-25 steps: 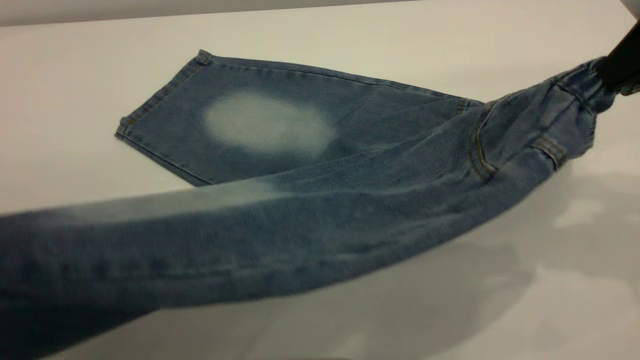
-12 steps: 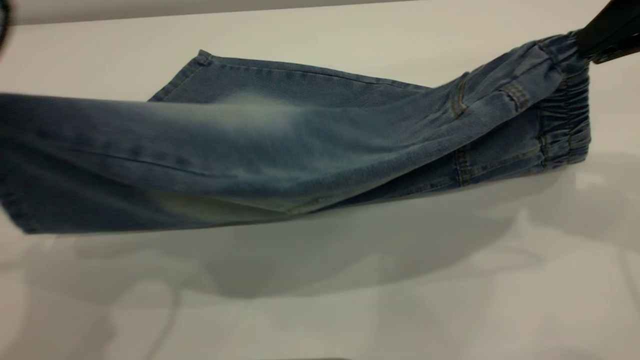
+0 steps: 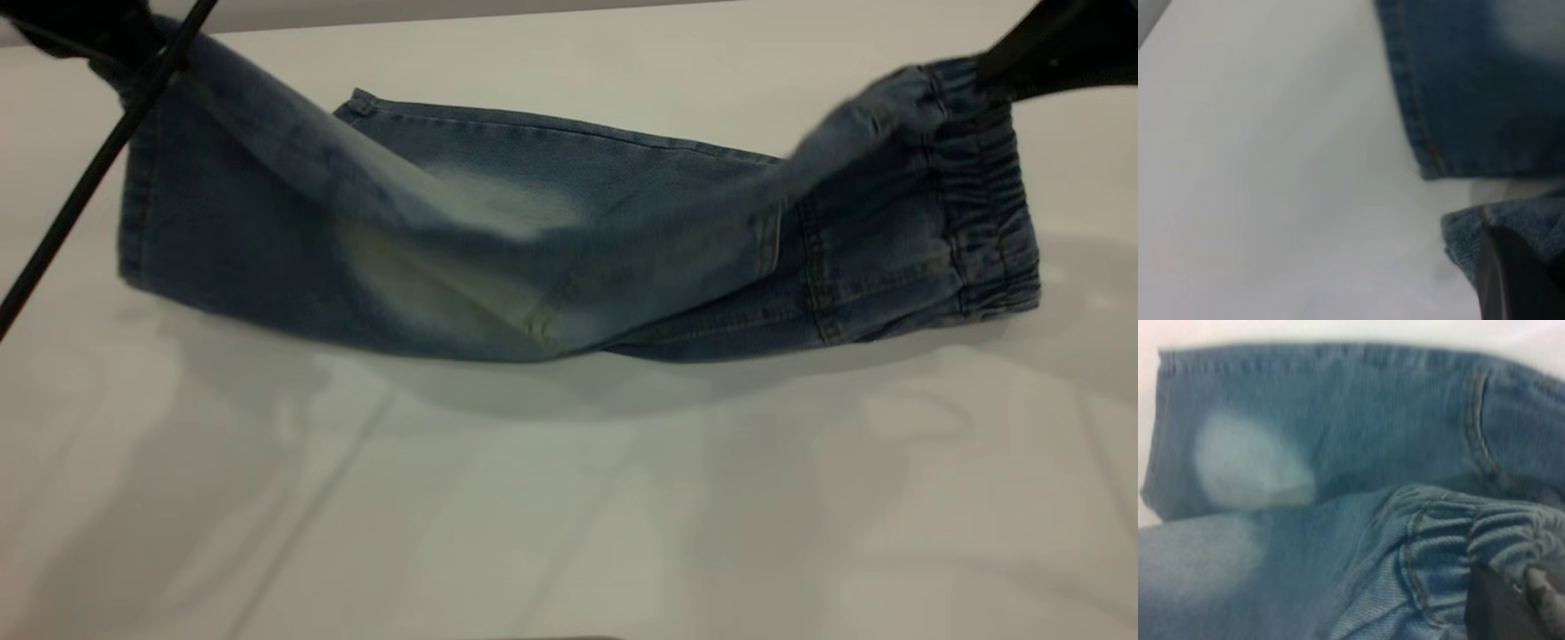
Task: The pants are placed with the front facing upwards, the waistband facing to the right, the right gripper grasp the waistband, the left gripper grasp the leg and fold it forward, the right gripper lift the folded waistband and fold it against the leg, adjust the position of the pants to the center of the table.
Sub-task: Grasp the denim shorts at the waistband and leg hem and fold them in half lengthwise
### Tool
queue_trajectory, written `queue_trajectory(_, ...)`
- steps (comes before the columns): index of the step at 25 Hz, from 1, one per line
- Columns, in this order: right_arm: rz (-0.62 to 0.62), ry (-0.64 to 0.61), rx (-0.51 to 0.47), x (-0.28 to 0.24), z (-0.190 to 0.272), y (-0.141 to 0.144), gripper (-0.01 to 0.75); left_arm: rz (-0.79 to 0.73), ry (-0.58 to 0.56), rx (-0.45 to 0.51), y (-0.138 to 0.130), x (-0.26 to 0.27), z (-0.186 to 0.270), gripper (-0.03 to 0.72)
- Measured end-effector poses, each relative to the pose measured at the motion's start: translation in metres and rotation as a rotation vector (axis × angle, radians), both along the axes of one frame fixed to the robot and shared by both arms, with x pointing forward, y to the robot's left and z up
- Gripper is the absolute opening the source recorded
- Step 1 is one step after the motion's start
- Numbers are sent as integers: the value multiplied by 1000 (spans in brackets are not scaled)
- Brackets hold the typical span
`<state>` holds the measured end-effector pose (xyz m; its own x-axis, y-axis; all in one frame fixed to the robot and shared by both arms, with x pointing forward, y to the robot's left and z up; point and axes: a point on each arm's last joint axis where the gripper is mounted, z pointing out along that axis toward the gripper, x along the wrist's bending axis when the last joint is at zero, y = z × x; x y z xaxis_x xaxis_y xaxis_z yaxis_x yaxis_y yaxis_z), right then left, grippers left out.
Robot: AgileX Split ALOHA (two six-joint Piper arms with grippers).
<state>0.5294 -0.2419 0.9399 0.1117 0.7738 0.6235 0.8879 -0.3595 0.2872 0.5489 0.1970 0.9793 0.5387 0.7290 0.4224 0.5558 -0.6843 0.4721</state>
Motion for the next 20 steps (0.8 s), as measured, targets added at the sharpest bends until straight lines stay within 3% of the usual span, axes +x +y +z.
queue_trajectory(7,-87,5,-20,26,-13,-4,40,66,-6,-26,16,45,-19,15)
queue_trajectory(20,-210,94,-59,35,-50,-12,40,46,-19,-50,-2,112,-62,19)
